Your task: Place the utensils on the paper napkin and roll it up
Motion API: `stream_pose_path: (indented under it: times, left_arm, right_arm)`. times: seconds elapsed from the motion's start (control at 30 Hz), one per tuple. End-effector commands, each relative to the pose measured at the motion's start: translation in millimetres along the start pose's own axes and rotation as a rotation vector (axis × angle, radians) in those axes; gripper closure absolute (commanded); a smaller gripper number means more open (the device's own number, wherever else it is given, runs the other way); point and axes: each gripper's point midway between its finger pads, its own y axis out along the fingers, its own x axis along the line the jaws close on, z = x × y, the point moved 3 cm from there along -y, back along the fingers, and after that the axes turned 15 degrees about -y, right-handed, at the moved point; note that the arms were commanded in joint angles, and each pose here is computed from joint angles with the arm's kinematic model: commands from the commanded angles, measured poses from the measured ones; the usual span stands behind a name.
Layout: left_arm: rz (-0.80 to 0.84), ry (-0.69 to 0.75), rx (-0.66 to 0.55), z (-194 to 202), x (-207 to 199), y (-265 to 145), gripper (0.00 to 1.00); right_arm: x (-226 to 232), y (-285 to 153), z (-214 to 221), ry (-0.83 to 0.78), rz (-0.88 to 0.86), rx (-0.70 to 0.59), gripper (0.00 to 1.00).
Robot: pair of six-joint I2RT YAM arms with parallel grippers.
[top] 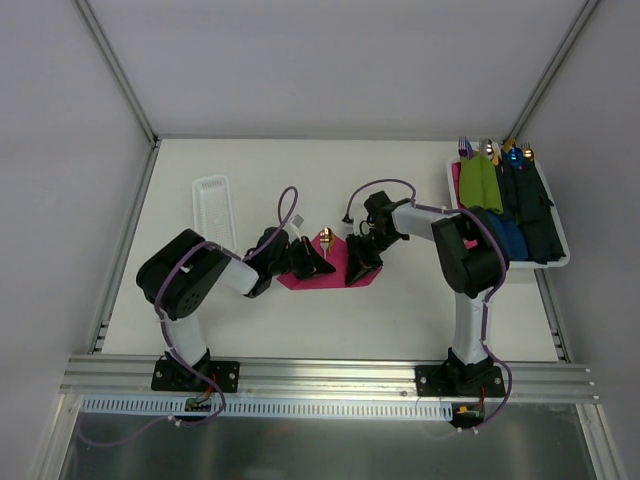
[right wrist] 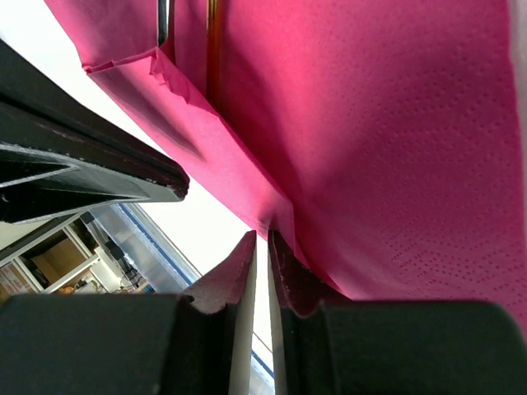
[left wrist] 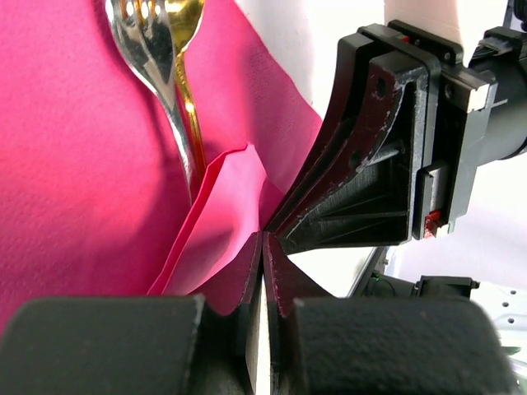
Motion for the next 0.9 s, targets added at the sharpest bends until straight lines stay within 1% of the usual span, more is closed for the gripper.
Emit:
stream_pose_path:
  times: [0.0, 0.17, 0.2, 0.23, 0.3, 0.33, 0.37, 0.6, 0.7, 0.87]
  left_arm:
    - [0.076, 0.029, 0.009, -0.3, -9.5, 1.8, 1.00]
    - [0.084, 0.019, 0.013, -2.4, 0.8, 6.0, 1.00]
    - [0.089, 0.010, 0.011, -3.4, 1.9, 5.8, 1.00]
    - [0.078, -0.008, 0.008, -4.6, 11.2, 5.3, 1.00]
    - [0.120, -0.023, 0.001, -7.6, 9.2, 3.2, 1.00]
    - [0.109, -0.041, 0.002, -6.8, 18.2, 1.9, 1.00]
    - [0.130, -0.040, 0.001, -8.6, 16.1, 0.5, 1.00]
    - [0.126, -0.051, 0.004, -7.3, 25.1, 3.0, 1.00]
    - [0.116, -0.061, 0.004, -7.7, 29.1, 4.6, 1.00]
    - [0.077, -0.080, 0.002, -6.6, 38.4, 6.2, 1.00]
  right_arm:
    - [-13.1, 3.3, 3.3, -0.024, 0.066, 0.037, 0.86]
    - [-13.3, 3.2, 3.7, -0.026, 0.067, 0.039, 0.86]
    - [-13.5, 3.4, 3.4, -0.026, 0.067, 0.039, 0.86]
    - [-14.1, 3.5, 3.4, -0.025, 0.070, 0.041, 0.86]
    - [-15.0, 3.7, 4.1, -0.027, 0.074, 0.044, 0.87]
    - [-15.2, 3.8, 4.9, -0.023, 0.075, 0.046, 0.86]
    - [-14.9, 4.2, 4.7, -0.027, 0.075, 0.046, 0.87]
    - [-14.0, 0.9, 3.0, -0.039, 0.081, 0.039, 0.85]
    - [-7.6, -5.1, -2.2, -0.059, 0.073, 0.015, 0.83]
    - [10.2, -28.9, -17.0, -0.113, 0.078, -0.041, 0.70]
